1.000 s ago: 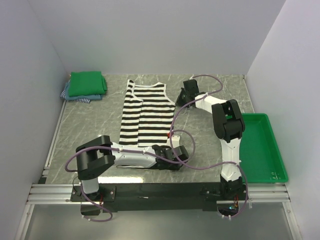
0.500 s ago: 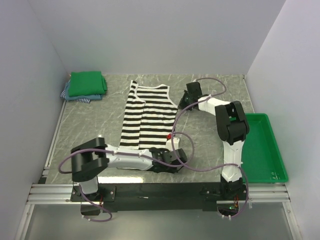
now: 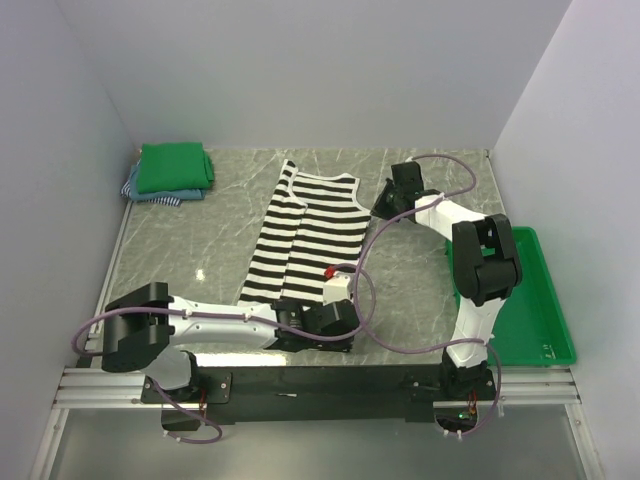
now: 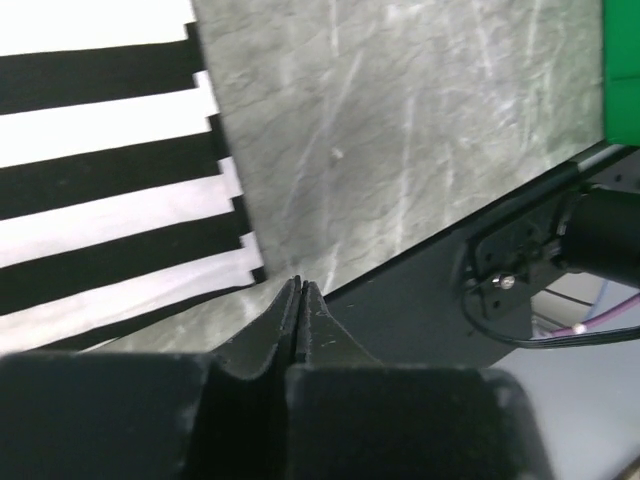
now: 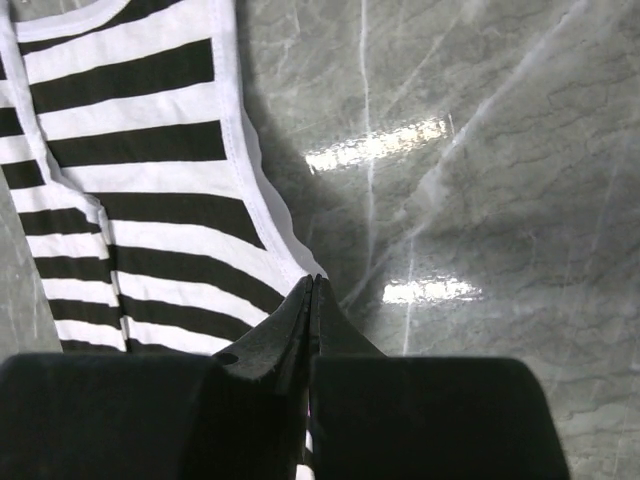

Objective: Fold and stack the tank tops
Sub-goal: Fold the tank top

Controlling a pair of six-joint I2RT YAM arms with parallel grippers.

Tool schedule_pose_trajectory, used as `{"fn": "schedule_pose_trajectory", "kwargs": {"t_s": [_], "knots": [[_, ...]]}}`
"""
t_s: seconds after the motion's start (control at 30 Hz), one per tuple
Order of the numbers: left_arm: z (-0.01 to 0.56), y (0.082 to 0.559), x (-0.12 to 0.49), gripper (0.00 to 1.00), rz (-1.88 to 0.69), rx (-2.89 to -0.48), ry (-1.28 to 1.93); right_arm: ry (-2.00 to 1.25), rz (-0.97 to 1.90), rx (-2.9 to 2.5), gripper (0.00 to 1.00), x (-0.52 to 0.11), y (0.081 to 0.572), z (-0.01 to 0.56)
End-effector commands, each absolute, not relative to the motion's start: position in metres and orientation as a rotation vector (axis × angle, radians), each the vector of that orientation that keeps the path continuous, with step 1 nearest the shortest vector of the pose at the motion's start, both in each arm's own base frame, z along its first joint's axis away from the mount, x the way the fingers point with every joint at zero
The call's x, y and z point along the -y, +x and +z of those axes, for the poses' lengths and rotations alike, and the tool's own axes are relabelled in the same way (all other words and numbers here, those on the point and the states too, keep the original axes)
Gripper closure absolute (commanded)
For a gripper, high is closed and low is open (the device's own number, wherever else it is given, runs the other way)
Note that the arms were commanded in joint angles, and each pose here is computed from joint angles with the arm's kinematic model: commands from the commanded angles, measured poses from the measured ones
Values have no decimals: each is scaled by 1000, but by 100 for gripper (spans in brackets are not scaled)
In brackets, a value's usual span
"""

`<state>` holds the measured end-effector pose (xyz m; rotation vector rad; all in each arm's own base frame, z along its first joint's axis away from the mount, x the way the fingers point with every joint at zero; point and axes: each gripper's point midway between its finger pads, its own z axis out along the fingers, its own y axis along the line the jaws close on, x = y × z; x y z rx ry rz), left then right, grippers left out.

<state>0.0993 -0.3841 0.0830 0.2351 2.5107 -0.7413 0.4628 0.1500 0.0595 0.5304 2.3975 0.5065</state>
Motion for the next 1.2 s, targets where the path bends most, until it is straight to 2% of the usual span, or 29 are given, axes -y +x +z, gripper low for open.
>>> {"fn": "schedule_pose_trajectory", "kwargs": {"t_s": [0.0, 0.1, 0.37, 0.57, 0.73, 0.9, 1.07, 1.17], "knots": [[92, 102, 387, 89, -764, -2479, 218, 509, 505, -2369, 100, -152, 464, 81], [74, 99, 393, 70, -725, -2508, 273, 512, 508, -2368, 100, -153, 464, 79], [45, 97, 396, 59, -498, -2547, 329, 512, 501, -2380, 100, -153, 462, 73], [35, 97, 390, 59, -398, -2549, 328, 508, 512, -2381, 100, -154, 462, 71], [27, 99, 384, 75, -311, -2550, 320, 514, 511, -2385, 100, -153, 459, 67], [30, 101, 379, 74, -172, -2503, 345, 510, 525, -2380, 100, -155, 459, 68], [39, 95, 385, 61, -139, -2460, 364, 504, 539, -2371, 100, -156, 459, 73], [45, 98, 383, 60, -124, -2440, 348, 503, 540, -2371, 100, -156, 459, 74]]}}
